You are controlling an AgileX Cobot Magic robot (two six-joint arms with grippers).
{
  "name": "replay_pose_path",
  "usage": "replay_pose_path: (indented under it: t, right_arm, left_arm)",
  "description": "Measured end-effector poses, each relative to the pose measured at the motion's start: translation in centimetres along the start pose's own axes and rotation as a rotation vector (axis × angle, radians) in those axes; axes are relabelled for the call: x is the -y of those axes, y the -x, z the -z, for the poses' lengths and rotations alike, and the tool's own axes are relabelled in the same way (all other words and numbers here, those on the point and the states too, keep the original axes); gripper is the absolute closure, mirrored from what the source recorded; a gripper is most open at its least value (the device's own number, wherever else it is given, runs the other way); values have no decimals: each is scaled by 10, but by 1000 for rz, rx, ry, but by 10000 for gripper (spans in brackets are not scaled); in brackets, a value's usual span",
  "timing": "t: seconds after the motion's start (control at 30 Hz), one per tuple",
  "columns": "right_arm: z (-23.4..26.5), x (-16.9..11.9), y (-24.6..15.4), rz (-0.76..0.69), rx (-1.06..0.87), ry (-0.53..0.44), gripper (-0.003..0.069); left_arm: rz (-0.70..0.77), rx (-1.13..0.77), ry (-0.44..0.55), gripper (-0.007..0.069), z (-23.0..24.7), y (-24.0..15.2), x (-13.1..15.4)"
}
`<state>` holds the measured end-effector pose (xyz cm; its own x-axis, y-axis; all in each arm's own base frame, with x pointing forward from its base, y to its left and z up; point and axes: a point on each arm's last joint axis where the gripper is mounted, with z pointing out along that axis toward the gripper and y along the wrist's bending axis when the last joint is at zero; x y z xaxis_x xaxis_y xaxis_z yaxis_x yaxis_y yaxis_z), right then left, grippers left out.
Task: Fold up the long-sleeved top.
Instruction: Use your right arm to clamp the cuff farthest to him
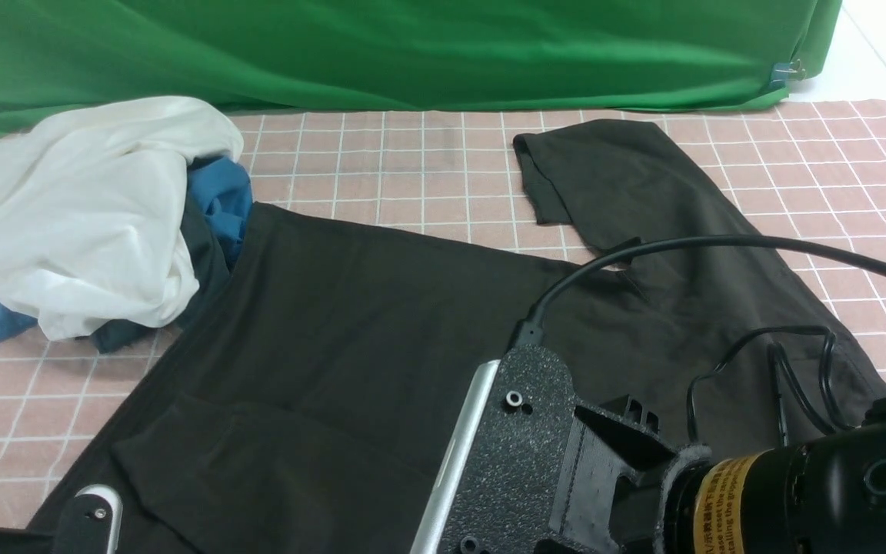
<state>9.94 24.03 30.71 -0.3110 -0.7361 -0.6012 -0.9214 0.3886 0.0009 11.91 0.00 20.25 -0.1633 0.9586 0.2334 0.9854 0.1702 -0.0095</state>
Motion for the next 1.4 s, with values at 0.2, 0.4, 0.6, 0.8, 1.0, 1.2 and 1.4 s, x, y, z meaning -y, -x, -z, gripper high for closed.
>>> replay_pose_path:
  t: [0.2,0.4,0.6,0.8,1.0,1.2,1.4]
  right_arm:
    - [0,0,0,4,0,0,111]
    - [0,0,0,4,0,0,111]
    - [0,0,0,4,0,0,111]
    - [0,3,-2,32,-20,-35,111]
    - [2,36,-9,-59,-87,-160,111]
    - [3,101,-19,-299,-101,-305,111]
    - [8,172,-18,-482,-100,-414,111]
  left_arm:
    - [-12,-27,13,587,0,-2,-1]
    - [2,-15,39,587,0,-1,-4]
    - [47,48,28,536,0,4,-3]
    - [71,59,29,316,0,5,-3]
    - [267,72,41,97,2,5,-3]
    - [703,323,106,169,39,13,-12]
    - [826,775,168,523,93,25,-12]
